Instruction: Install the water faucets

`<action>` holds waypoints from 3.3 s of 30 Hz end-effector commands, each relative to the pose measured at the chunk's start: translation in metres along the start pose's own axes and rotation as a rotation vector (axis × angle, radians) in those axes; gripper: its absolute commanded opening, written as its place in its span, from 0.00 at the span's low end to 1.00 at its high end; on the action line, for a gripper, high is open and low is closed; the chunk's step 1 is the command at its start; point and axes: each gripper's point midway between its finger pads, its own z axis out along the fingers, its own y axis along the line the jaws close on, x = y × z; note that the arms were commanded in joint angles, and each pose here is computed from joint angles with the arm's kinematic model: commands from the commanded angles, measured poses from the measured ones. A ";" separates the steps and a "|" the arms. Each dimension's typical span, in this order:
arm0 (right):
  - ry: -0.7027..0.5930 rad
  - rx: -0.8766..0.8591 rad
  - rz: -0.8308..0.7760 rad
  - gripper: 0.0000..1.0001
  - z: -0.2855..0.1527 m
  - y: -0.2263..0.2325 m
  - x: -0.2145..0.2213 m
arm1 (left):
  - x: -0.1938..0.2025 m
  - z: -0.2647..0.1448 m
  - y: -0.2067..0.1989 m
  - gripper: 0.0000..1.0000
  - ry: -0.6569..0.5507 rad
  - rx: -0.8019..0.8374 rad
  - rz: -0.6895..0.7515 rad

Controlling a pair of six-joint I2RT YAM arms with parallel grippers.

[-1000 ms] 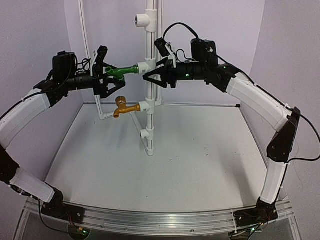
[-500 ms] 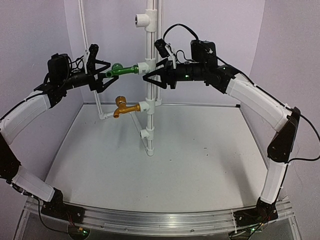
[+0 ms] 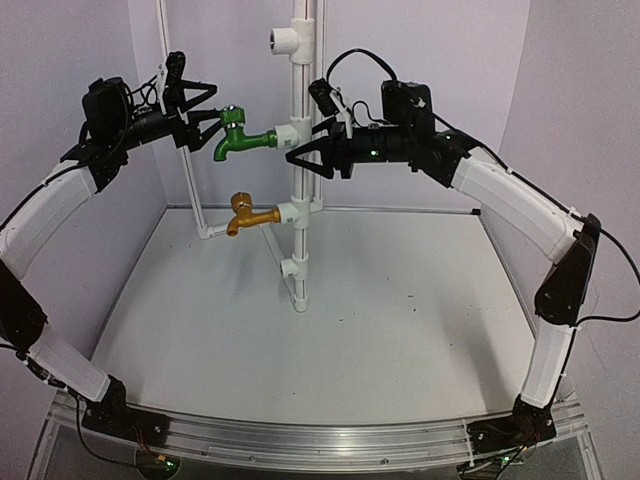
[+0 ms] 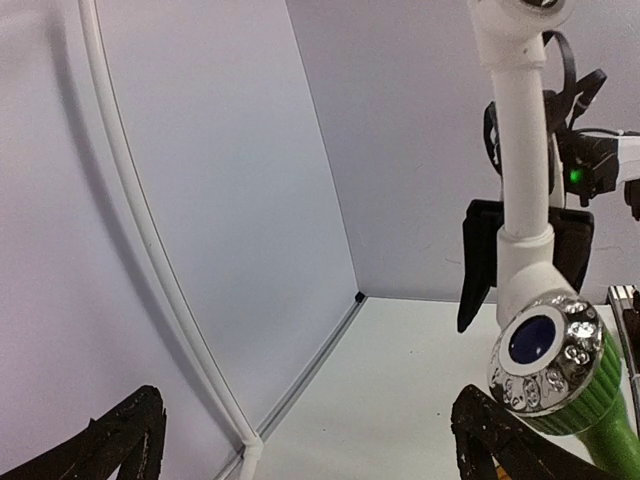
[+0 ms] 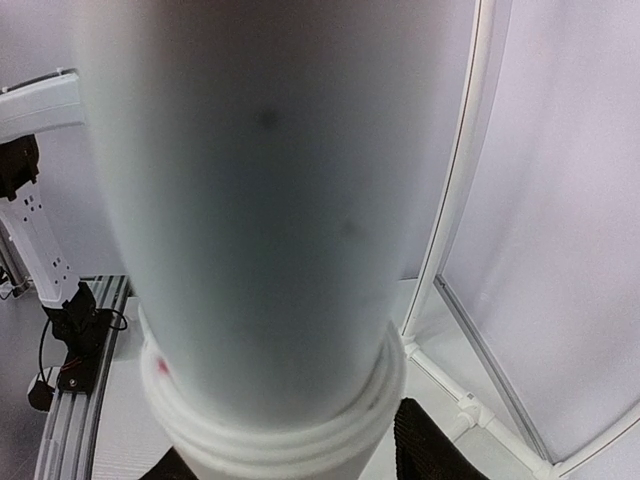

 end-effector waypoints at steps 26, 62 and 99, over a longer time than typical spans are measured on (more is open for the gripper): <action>-0.045 0.016 -0.028 0.52 -0.008 0.001 -0.020 | -0.049 0.002 -0.040 1.00 -0.002 0.171 -0.092; -0.032 0.032 0.006 0.52 -0.004 -0.004 -0.014 | -0.001 0.004 -0.105 1.00 0.156 0.268 -0.047; -0.038 0.045 -0.002 0.59 -0.014 -0.004 -0.020 | 0.038 -0.012 -0.049 0.99 0.074 0.157 -0.134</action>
